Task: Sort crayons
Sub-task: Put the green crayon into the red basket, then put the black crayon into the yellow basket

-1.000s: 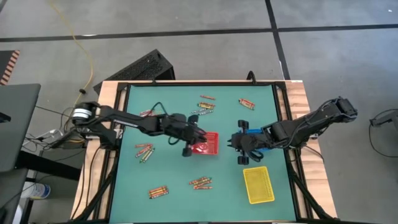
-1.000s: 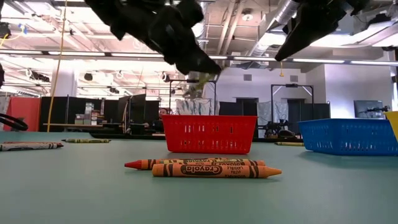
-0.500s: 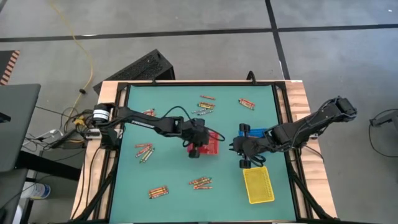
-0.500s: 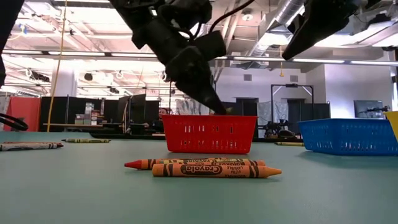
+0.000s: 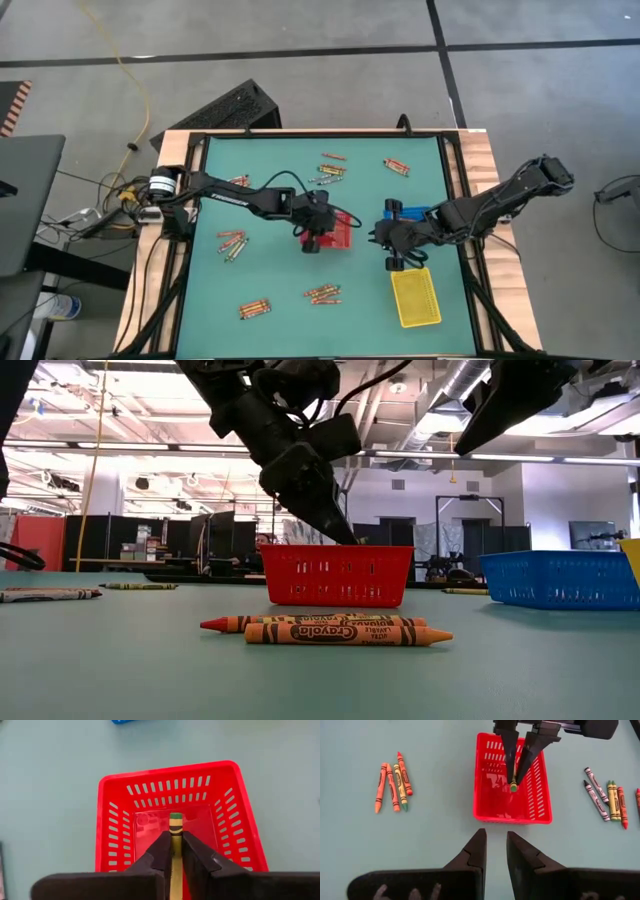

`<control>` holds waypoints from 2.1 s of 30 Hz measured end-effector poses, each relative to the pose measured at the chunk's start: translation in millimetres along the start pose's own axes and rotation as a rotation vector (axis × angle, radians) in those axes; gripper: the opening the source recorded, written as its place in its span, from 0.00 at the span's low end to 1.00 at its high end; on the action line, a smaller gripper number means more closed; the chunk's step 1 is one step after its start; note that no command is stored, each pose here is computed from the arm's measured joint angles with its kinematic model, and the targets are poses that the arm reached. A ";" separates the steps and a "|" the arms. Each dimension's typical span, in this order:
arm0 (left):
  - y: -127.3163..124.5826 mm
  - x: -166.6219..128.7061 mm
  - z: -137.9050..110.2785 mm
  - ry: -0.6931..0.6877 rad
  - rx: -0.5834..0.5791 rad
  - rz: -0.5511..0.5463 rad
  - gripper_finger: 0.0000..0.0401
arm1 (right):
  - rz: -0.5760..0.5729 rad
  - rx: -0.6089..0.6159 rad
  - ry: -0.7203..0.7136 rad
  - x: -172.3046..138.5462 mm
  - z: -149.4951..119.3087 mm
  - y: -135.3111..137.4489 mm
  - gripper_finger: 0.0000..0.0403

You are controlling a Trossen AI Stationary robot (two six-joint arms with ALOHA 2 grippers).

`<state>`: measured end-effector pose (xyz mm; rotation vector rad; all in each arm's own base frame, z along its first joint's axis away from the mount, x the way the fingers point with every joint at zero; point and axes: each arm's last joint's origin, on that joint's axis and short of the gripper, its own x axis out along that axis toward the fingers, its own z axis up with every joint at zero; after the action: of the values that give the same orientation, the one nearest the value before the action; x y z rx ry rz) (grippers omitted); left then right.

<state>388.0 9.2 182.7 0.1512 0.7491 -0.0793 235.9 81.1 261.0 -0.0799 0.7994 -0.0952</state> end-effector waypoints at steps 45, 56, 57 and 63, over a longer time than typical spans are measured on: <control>-37.9 -177.2 -107.6 0.167 -0.584 0.077 0.38 | -0.066 -0.022 -0.018 4.6 5.1 -14.5 0.17; -95.1 -171.0 -104.9 0.230 -0.417 -0.178 0.38 | -0.099 0.058 -0.097 8.9 16.3 -29.5 0.17; -102.0 -167.7 -103.6 0.224 -0.394 -0.198 0.38 | -0.097 0.062 -0.109 8.8 17.5 -29.4 0.17; -142.8 -147.7 -97.0 0.178 -0.301 -0.362 0.38 | -0.071 0.059 -0.148 6.7 20.3 -22.6 0.17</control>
<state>197.1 -112.9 198.1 -0.2686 0.9504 -0.2984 253.9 58.6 272.7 -0.0591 0.6455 -0.1784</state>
